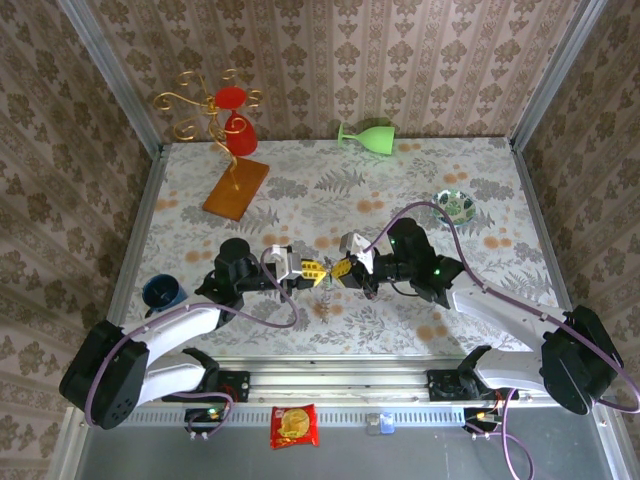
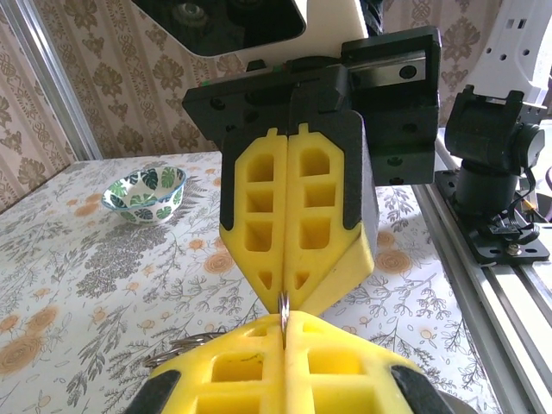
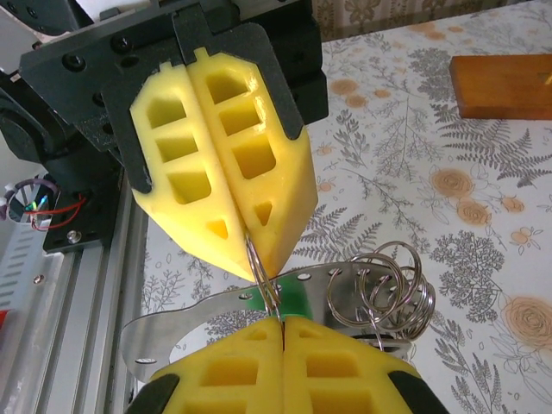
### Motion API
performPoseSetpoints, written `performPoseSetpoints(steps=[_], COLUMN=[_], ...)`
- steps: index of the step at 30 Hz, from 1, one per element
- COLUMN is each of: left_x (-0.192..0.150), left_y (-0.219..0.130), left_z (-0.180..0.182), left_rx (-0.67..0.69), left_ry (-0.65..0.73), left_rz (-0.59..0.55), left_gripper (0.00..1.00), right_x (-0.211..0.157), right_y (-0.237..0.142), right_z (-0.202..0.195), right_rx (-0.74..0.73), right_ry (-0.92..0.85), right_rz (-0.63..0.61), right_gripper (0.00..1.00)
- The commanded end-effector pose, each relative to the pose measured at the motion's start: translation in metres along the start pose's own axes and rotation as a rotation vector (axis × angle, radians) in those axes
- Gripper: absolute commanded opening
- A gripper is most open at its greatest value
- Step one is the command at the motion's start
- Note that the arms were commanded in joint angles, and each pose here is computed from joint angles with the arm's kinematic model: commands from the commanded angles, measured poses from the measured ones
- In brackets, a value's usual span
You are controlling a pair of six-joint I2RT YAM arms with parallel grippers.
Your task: Put the keys on the keyring
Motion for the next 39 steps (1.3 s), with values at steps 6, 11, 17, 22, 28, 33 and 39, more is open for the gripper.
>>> performPoseSetpoints(steps=[6,11,17,22,28,33,39], left_x=[0.016,0.014,0.013,0.015,0.015,0.015,0.007], left_y=[0.000,0.000,0.000,0.000,0.000,-0.001,-0.004], left_z=[-0.002,-0.002,-0.002,-0.001,-0.002,0.001,0.009], left_rx=[-0.034,-0.032,-0.033,-0.031,-0.032,-0.008,0.066], left_ry=[0.028,0.025,0.018,0.016,0.011,0.010,0.028], left_rz=[-0.055,-0.052,-0.058,-0.072,-0.078,-0.080,-0.024], left_gripper=[0.00,0.00,0.00,0.00,0.00,0.00,0.23], right_x=[0.004,0.011,0.014,0.017,0.021,0.020,0.017], right_y=[0.011,0.004,-0.002,0.003,0.007,0.008,0.000], right_z=[-0.002,-0.004,-0.001,-0.003,-0.006,-0.008,-0.005], right_rx=[0.079,0.035,0.020,0.035,0.038,0.038,0.049], right_ry=[0.032,-0.003,-0.022,-0.012,-0.009,0.000,-0.046], right_rz=[0.008,-0.031,-0.061,-0.081,-0.096,-0.073,0.040], right_gripper=[0.00,0.19,0.28,0.27,0.15,0.00,0.00])
Point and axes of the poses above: each hand's point on the last joint's axis, 136 mm out from that joint toward the fingers, its own y axis out along the fingers, its own z axis along the line the jaws close on, x = y × z, the point moved 2 cm from there along -y, back along the fingers, and after that the axes turned 13 degrees about -y, right-handed, at the moved point
